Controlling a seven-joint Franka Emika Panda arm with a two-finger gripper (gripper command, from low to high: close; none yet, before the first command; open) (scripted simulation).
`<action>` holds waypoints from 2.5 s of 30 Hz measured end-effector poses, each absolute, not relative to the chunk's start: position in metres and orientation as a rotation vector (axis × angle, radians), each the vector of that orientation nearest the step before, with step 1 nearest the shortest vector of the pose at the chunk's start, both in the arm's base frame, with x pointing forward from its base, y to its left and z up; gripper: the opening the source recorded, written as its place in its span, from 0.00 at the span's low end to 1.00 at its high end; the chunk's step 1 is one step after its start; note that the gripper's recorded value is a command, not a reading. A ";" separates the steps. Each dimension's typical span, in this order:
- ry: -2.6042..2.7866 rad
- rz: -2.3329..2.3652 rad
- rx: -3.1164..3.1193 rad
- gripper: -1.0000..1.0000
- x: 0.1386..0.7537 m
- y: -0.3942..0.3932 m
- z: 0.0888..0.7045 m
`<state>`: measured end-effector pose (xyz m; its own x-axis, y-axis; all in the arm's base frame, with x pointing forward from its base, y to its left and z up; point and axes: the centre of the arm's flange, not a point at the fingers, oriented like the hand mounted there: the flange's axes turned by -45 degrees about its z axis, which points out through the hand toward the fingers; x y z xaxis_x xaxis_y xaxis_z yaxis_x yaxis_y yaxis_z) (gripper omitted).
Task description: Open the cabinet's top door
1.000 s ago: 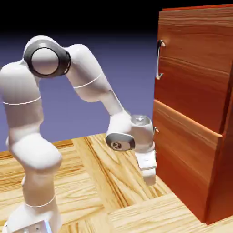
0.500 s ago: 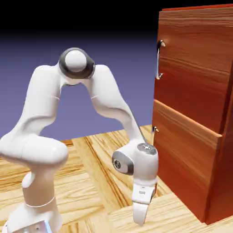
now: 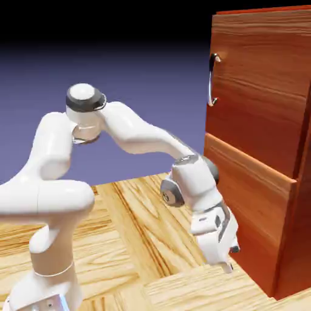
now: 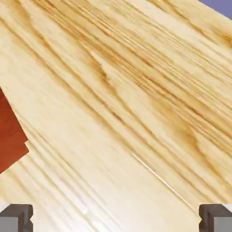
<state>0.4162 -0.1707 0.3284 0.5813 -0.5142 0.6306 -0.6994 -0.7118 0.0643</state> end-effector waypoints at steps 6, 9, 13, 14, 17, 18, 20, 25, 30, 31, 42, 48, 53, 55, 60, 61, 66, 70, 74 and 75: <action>-0.765 1.328 2.425 0.50 0.440 -0.102 0.428; -0.602 1.578 2.377 0.50 0.441 -0.051 0.479; -0.333 1.915 2.295 0.50 0.427 0.033 0.544; -0.255 1.999 2.270 0.50 0.419 0.056 0.559; -0.052 2.197 2.197 0.50 0.395 0.114 0.593; -0.052 2.197 2.197 0.50 0.395 0.114 0.593; -0.052 2.199 2.195 0.50 0.417 0.114 0.594; -0.052 2.197 2.197 0.00 0.445 0.112 0.593; 0.114 2.271 2.269 0.00 0.394 0.089 0.593; 0.148 2.285 2.283 0.00 0.384 0.084 0.593; 0.463 2.390 2.390 0.00 0.308 0.026 0.593; 0.631 2.433 2.433 0.00 0.276 -0.009 0.593; 0.784 2.465 2.465 0.00 0.253 -0.043 0.593; 0.847 2.477 2.476 0.00 0.244 -0.057 0.593; 0.999 2.499 2.499 0.00 0.227 -0.091 0.593; 1.028 2.503 2.503 0.00 0.224 -0.098 0.593; 1.176 2.518 2.517 0.00 0.212 -0.132 0.593; 1.298 2.526 2.525 0.00 0.204 -0.159 0.593; 1.427 2.530 2.529 0.00 0.199 -0.188 0.593; 1.460 2.530 2.529 0.00 0.198 -0.196 0.593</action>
<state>0.1977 -0.1956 0.5927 -0.0002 -0.0001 1.0000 0.8658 -0.5004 0.0001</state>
